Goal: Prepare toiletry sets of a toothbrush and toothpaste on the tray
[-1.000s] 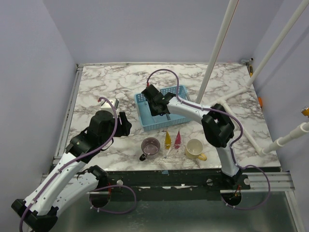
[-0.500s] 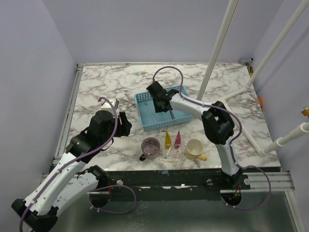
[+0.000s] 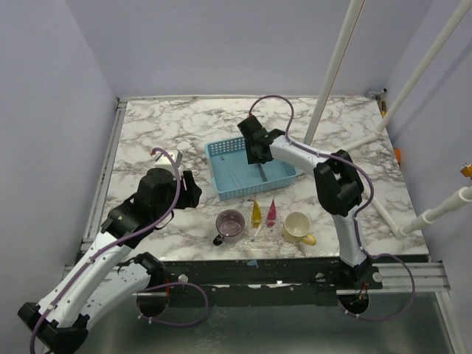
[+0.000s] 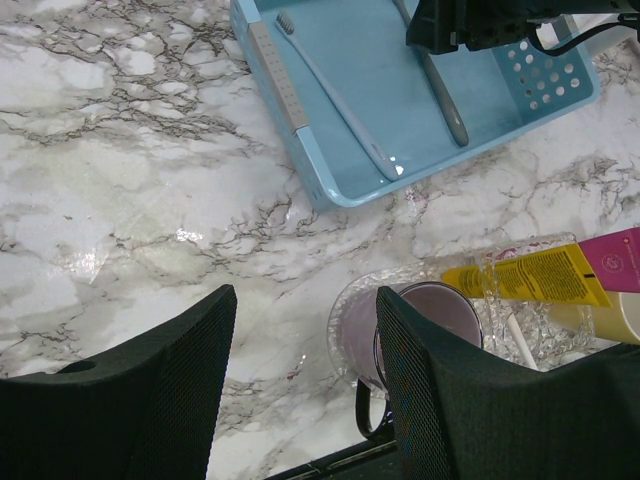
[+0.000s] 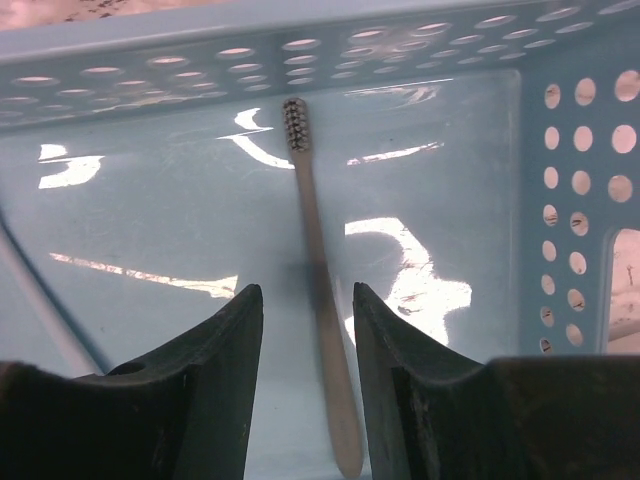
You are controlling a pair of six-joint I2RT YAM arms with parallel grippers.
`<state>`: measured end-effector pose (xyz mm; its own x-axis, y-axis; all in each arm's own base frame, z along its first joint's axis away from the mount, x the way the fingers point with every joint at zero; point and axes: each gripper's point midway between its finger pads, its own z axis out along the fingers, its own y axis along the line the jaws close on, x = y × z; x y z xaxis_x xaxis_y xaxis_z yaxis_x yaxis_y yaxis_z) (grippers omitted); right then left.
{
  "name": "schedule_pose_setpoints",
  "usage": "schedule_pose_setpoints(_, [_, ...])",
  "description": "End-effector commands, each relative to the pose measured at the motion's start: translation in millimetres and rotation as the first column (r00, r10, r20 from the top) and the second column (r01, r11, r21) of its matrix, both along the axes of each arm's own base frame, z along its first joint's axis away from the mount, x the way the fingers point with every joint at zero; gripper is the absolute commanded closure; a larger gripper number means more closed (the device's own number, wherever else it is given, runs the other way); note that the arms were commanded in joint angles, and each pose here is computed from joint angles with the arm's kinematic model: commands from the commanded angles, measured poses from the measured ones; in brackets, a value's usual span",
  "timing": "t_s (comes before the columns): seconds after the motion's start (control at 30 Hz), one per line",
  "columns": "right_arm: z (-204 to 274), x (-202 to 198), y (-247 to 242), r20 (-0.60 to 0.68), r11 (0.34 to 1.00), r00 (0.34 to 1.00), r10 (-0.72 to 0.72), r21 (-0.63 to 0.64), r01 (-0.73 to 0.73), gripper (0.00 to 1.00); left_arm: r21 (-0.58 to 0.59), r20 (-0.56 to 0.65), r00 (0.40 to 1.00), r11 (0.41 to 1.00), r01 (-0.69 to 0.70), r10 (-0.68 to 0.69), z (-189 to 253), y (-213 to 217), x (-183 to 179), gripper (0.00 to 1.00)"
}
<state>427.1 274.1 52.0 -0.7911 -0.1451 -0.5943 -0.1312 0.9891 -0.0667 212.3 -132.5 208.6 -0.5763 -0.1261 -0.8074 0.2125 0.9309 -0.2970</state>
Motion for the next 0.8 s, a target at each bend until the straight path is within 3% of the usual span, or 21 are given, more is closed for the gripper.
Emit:
schedule_pose_setpoints(0.0, [-17,-3,-14,-0.042,1.000,0.999,-0.011,-0.029,0.010,0.55,-0.006,0.009,1.000,1.000,0.013,-0.013,2,-1,1,0.41])
schedule_pose_setpoints(0.57, [-41,-25,-19,-0.148,1.000,0.989,0.028,-0.004,-0.029,0.55,-0.007,0.010,1.000,1.000,0.012,-0.012,3,-1,0,0.41])
schedule_pose_setpoints(0.67, [-44,-28,-20,-0.160,0.999,0.987,0.032,-0.006,-0.033,0.59,-0.008,0.010,1.000,1.000,0.012,-0.012,3,-1,0,0.41])
schedule_pose_setpoints(0.77, [-47,-32,-21,-0.172,0.999,0.984,0.038,-0.005,-0.039,0.71,-0.009,0.012,1.000,1.000,0.011,-0.011,3,-1,0,0.41])
